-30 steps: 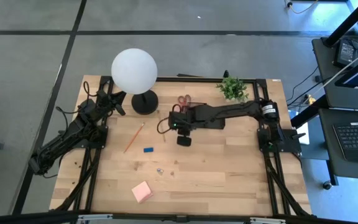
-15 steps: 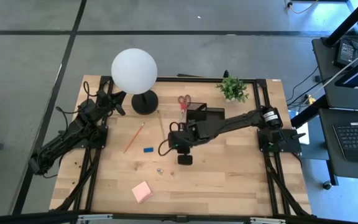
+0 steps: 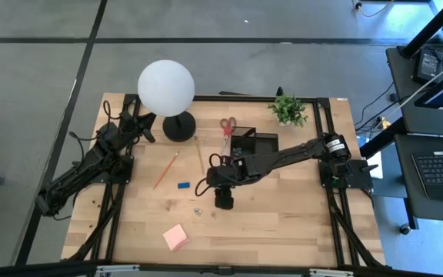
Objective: Pick and place office supplies into organizer
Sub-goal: Put the top pink clip binder into the black desk organizer
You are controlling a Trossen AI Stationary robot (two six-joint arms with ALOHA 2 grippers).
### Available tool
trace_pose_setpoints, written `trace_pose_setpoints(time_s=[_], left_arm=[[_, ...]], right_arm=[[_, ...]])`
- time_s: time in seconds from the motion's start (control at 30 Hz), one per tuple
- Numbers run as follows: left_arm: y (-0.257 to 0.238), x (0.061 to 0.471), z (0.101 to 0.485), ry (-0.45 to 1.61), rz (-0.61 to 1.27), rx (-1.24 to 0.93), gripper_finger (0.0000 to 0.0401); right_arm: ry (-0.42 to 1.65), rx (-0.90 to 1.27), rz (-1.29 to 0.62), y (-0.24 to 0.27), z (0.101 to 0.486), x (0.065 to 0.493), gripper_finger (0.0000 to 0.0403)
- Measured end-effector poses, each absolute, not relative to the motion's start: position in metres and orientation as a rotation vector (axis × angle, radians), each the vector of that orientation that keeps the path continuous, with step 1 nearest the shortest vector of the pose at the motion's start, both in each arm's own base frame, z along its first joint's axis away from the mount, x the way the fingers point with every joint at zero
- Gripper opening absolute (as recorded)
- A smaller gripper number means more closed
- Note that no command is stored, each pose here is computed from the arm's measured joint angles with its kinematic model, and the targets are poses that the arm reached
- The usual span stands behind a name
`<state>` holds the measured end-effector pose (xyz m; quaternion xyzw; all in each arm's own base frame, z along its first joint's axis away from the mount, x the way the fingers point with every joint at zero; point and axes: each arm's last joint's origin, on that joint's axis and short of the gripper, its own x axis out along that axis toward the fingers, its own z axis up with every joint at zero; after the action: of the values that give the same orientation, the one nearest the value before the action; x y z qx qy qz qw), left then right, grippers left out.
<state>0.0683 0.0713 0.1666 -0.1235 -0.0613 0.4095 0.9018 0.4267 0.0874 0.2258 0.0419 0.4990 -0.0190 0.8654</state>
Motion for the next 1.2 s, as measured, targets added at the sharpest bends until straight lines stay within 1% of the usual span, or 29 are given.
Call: trace_pose_setpoints(time_s=[0.1, 0.27, 0.5, 0.67, 1.2], left_arm=[[0.071, 0.068, 0.167, -0.127, 0.847, -0.255, 0.0033], [0.071, 0.068, 0.167, -0.127, 0.847, -0.255, 0.0033], [0.071, 0.068, 0.167, -0.127, 0.847, -0.255, 0.0033], [0.071, 0.068, 0.167, -0.127, 0.846, -0.255, 0.0033], [0.071, 0.069, 0.167, -0.124, 0.831, -0.256, 0.0033]], right_arm=[[1.015, 0.099, -0.031, 0.092, 0.227, 0.428, 0.0227], [0.98, 0.126, -0.021, 0.104, 0.226, 0.431, 0.0231], [1.037, 0.205, -0.083, 0.116, 0.198, 0.436, 0.0231], [1.062, 0.184, -0.147, 0.12, 0.179, 0.438, 0.0231], [1.145, 0.14, -0.15, 0.132, 0.146, 0.437, 0.0231]])
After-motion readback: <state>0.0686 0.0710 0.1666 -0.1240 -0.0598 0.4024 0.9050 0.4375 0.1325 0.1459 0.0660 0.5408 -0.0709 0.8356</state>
